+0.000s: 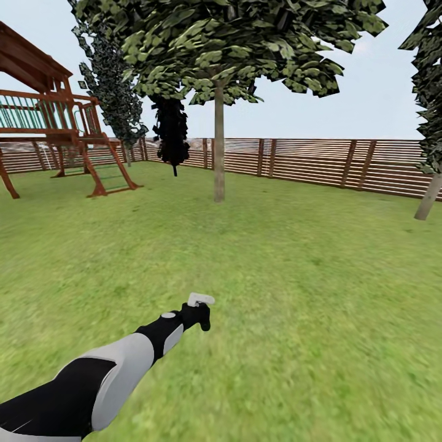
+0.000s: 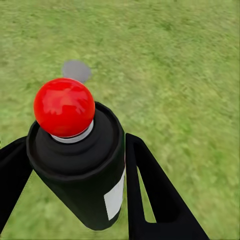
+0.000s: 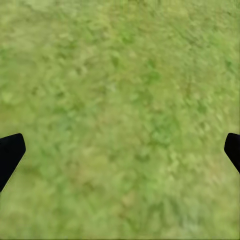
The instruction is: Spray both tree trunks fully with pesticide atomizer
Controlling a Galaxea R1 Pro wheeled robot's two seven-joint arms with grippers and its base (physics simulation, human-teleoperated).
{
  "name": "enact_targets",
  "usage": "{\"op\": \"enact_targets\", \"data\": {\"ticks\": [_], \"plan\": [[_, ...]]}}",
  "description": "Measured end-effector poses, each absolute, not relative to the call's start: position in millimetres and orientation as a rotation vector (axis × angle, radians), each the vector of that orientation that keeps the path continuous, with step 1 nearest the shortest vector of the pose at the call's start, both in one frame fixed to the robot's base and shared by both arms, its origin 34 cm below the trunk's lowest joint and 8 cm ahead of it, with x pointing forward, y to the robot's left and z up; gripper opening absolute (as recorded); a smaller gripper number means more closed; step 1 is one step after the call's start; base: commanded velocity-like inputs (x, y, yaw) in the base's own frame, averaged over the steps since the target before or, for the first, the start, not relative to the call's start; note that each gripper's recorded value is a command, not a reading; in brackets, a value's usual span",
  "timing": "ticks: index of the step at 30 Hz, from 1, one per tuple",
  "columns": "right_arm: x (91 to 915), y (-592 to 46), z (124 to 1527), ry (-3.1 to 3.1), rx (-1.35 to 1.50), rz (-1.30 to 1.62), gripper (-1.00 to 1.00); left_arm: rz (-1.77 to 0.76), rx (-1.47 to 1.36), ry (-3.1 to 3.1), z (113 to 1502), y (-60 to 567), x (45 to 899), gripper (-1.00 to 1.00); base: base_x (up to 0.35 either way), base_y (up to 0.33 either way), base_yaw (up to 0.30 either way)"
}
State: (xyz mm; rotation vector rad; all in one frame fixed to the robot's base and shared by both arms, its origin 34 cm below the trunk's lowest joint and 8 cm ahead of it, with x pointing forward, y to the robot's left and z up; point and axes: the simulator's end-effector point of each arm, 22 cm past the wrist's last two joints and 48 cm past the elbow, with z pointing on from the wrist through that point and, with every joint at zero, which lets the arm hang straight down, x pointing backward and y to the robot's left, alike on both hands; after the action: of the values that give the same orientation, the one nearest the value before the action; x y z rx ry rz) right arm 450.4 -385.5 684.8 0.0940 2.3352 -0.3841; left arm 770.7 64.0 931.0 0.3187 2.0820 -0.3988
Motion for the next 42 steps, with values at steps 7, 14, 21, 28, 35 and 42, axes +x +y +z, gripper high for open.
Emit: {"op": "enact_targets", "data": {"ticks": [7,14,21,28,35,42], "plan": [[450.4,-385.4,684.8,2.335,0.094,-0.384,1.00,-0.399,0.319,2.082,930.9,64.0,770.7,-1.00,0.350,0.000,0.000],[450.2,-385.6,684.7,2.336,0.094,-0.384,1.00,-0.399,0.319,2.082,931.1,63.9,770.8,-1.00,0.350,0.000,0.000],[450.4,-385.5,684.8,2.335,0.094,-0.384,1.00,-0.399,0.319,2.082,931.0,63.9,770.7,-1.00,0.350,0.000,0.000],[450.2,-385.5,684.7,2.336,0.094,-0.384,1.00,-0.399,0.319,2.082,931.0,63.9,770.7,-1.00,0.350,0.000,0.000],[450.3,-385.5,684.7,2.335,0.094,-0.384,1.00,-0.399,0.319,2.082,931.0,63.9,770.8,-1.00,0.350,0.000,0.000],[450.3,-385.4,684.7,2.336,0.094,-0.384,1.00,-0.398,0.318,2.082,931.0,64.1,770.8,-1.00,0.350,0.000,0.000]]}}
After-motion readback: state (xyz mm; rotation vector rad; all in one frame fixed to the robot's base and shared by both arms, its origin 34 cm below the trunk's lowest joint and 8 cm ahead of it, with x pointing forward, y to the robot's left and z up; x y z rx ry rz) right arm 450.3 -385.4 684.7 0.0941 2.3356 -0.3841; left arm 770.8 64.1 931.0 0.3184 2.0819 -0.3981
